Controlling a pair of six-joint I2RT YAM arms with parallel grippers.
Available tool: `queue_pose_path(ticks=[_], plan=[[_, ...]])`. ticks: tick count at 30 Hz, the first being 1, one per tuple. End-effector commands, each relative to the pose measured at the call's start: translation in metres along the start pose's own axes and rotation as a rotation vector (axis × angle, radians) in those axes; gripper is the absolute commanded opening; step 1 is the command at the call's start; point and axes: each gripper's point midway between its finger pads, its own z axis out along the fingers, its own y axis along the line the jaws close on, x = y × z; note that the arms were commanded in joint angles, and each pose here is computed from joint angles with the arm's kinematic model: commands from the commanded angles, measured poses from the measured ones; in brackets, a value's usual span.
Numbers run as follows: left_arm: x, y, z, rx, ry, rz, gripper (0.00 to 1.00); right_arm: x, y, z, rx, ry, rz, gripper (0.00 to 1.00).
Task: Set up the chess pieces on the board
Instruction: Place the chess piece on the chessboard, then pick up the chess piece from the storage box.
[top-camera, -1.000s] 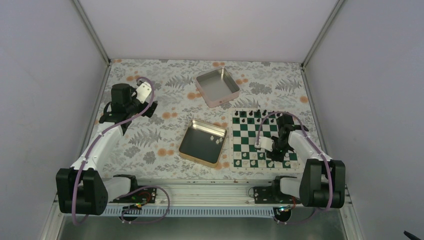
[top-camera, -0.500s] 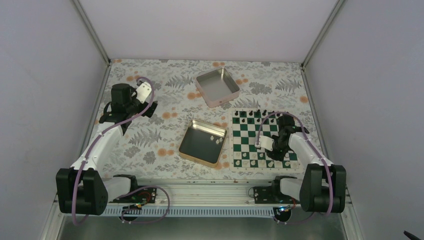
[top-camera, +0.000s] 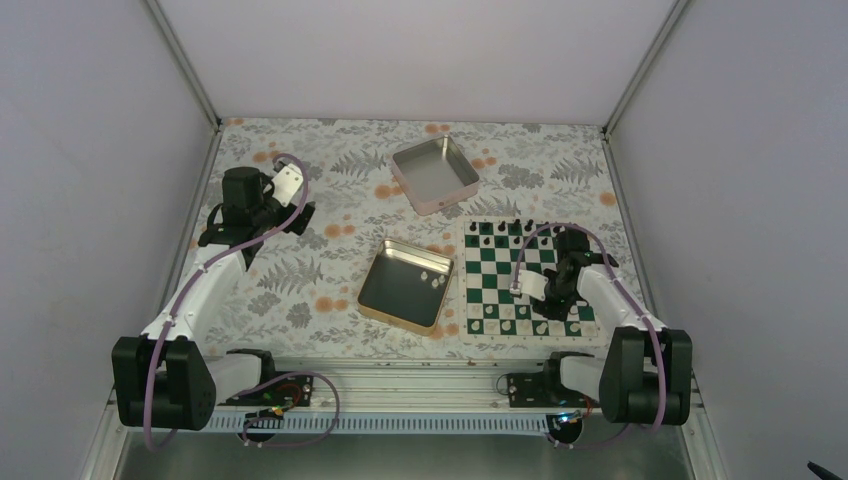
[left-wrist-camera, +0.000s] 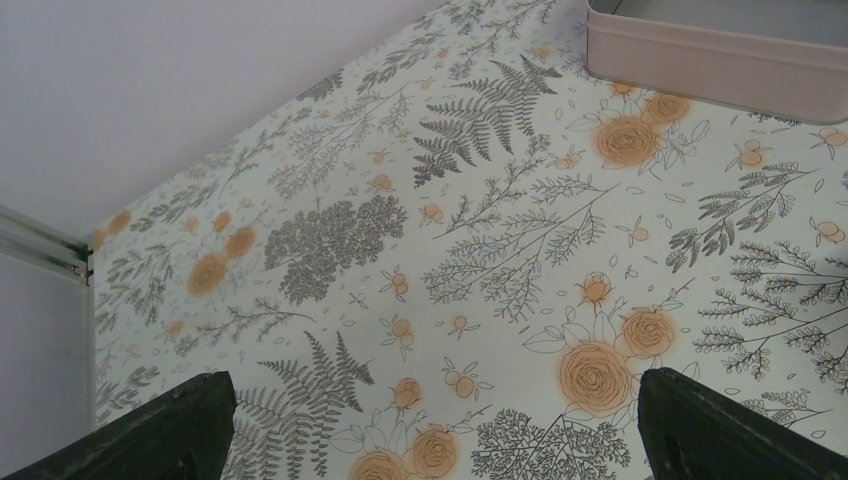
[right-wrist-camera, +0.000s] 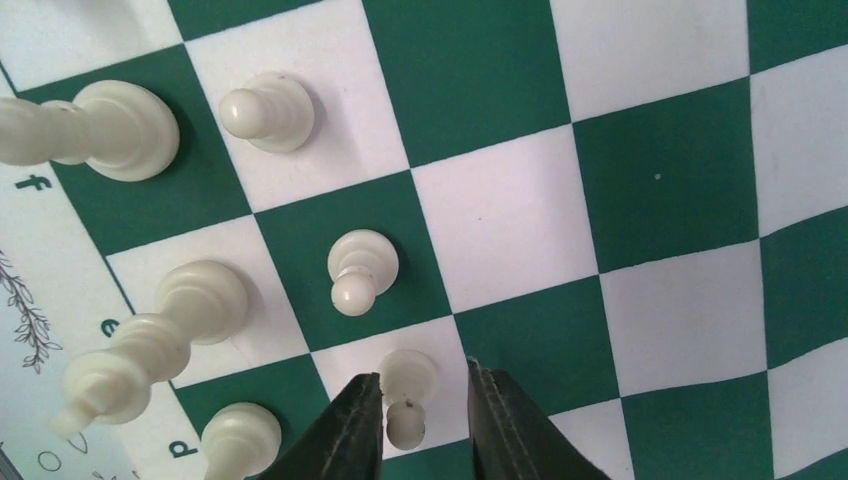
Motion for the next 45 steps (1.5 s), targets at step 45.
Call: queue_pose_path(ticks=[45], plan=[[-0.002, -0.001, 0.001, 0.006, -0.007, 0.008, 1.0, -0.277, 0.007, 0.015, -0.11, -0.054, -0.47, 0.32]])
